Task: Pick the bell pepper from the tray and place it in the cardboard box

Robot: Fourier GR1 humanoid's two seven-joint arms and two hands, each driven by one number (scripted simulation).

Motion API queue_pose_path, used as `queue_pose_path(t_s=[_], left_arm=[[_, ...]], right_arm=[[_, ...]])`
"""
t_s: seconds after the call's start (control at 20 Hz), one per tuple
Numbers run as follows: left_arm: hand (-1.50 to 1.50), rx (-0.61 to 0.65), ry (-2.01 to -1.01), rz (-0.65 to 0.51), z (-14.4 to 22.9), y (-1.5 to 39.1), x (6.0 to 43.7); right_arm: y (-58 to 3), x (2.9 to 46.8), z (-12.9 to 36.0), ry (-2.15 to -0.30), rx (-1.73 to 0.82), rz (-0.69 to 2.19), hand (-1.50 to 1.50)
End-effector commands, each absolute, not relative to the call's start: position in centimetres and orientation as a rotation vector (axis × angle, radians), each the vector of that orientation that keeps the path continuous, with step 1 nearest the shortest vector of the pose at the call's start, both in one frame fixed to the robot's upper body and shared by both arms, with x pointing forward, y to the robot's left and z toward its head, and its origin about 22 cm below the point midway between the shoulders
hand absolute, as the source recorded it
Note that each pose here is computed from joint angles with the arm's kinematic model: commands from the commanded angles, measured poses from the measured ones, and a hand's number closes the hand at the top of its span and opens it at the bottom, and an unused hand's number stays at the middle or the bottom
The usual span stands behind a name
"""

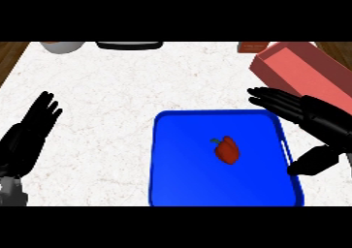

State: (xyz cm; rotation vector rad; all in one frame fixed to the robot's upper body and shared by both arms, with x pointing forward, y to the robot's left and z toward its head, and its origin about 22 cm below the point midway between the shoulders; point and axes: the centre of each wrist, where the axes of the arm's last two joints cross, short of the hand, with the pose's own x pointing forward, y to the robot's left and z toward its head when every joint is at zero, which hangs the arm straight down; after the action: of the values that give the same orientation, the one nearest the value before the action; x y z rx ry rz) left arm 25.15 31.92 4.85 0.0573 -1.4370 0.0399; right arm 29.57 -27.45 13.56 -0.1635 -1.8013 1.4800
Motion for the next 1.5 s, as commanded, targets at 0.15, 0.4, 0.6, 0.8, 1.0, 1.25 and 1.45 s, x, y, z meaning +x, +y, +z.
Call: queue_pose_path(t_s=[0.15, 0.4, 0.6, 0.8, 1.0, 1.25, 1.45], left_arm=[[0.00, 0.026, -1.438, 0.036, 4.9, 31.2, 24.1], [0.00, 0.060, -1.431, 0.059, 4.3, 31.7, 25.1], [0.00, 0.054, -1.438, 0.052, 4.9, 32.3, 24.9], [0.00, 0.059, -1.452, 0.048, 3.2, 31.6, 25.1], [0.00, 0.049, -1.445, 0.037, 5.8, 32.8, 24.0], [0.00, 0.046, -1.446, 0.040, 3.6, 31.4, 23.2], [0.00, 0.061, -1.430, 0.053, 6.3, 30.3, 26.3]], right_arm=[[-21.0, 28.7, 14.7, -1.493, -0.360, 1.739, -1.50], [-20.2, 29.1, 14.9, -1.350, -0.330, 1.732, -1.50], [-18.9, 28.4, 14.0, -1.276, -0.316, 1.744, -1.50], [-19.2, 29.9, 13.1, -1.214, -0.339, 1.777, -1.50], [-18.8, 29.3, 11.7, -1.199, -0.368, 1.791, -1.50], [-19.0, 29.5, 11.7, -1.190, -0.344, 1.790, -1.50], [-19.9, 30.1, 10.3, -1.234, -0.319, 1.787, -1.50]])
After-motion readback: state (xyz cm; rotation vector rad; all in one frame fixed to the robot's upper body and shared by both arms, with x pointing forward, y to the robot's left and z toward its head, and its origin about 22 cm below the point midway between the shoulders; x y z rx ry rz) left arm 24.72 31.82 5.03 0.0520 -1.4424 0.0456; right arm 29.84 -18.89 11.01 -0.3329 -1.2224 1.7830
